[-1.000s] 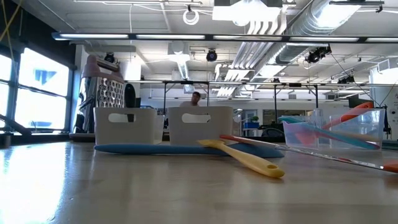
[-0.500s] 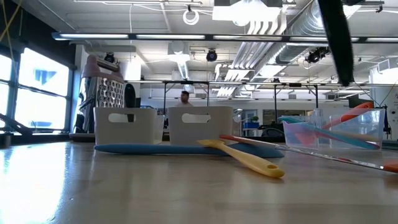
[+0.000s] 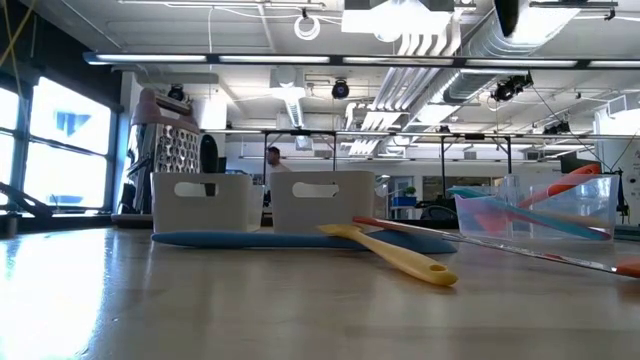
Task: Pick & Place Kitchen Items
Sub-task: Put the yellow table knife into the right white bin
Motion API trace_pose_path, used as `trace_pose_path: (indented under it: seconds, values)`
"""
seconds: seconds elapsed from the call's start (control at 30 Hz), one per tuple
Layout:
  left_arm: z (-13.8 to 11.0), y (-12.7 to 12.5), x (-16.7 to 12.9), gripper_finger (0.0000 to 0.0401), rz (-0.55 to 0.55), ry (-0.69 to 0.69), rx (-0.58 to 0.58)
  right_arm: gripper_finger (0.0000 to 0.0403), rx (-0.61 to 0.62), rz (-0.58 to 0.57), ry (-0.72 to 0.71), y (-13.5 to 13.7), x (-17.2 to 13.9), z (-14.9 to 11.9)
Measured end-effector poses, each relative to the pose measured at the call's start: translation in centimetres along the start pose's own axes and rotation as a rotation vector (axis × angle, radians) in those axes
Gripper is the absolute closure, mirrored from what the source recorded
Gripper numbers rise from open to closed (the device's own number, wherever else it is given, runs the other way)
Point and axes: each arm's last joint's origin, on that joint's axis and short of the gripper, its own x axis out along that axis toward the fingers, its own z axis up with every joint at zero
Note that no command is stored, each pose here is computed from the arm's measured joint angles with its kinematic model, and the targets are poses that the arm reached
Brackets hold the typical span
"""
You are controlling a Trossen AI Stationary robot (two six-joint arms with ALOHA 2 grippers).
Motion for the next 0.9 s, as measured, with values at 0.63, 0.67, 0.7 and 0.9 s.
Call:
trace_pose_path:
  seconds: [0.63, 0.67, 0.7, 0.9]
  values:
    - [-3.5, -1.9, 0.5, 0.0192, 0.076, 0.215, 0.018, 0.0395, 0.153, 0.165, -0.137, -7.6, 7.3, 4.1]
    - [-3.8, -2.1, 0.7, 0.0192, 0.082, 0.231, 0.025, 0.0395, 0.165, 0.174, -0.155, -8.0, 7.7, 4.2]
    - [-4.2, -2.3, 0.8, 0.0192, 0.089, 0.241, 0.031, 0.0395, 0.177, 0.185, -0.176, -8.4, 8.1, 4.4]
    - [-5.8, -2.6, 2.2, 0.0192, 0.141, 0.304, 0.022, 0.0395, 0.196, 0.207, -0.289, -10.9, 10.2, 5.0]
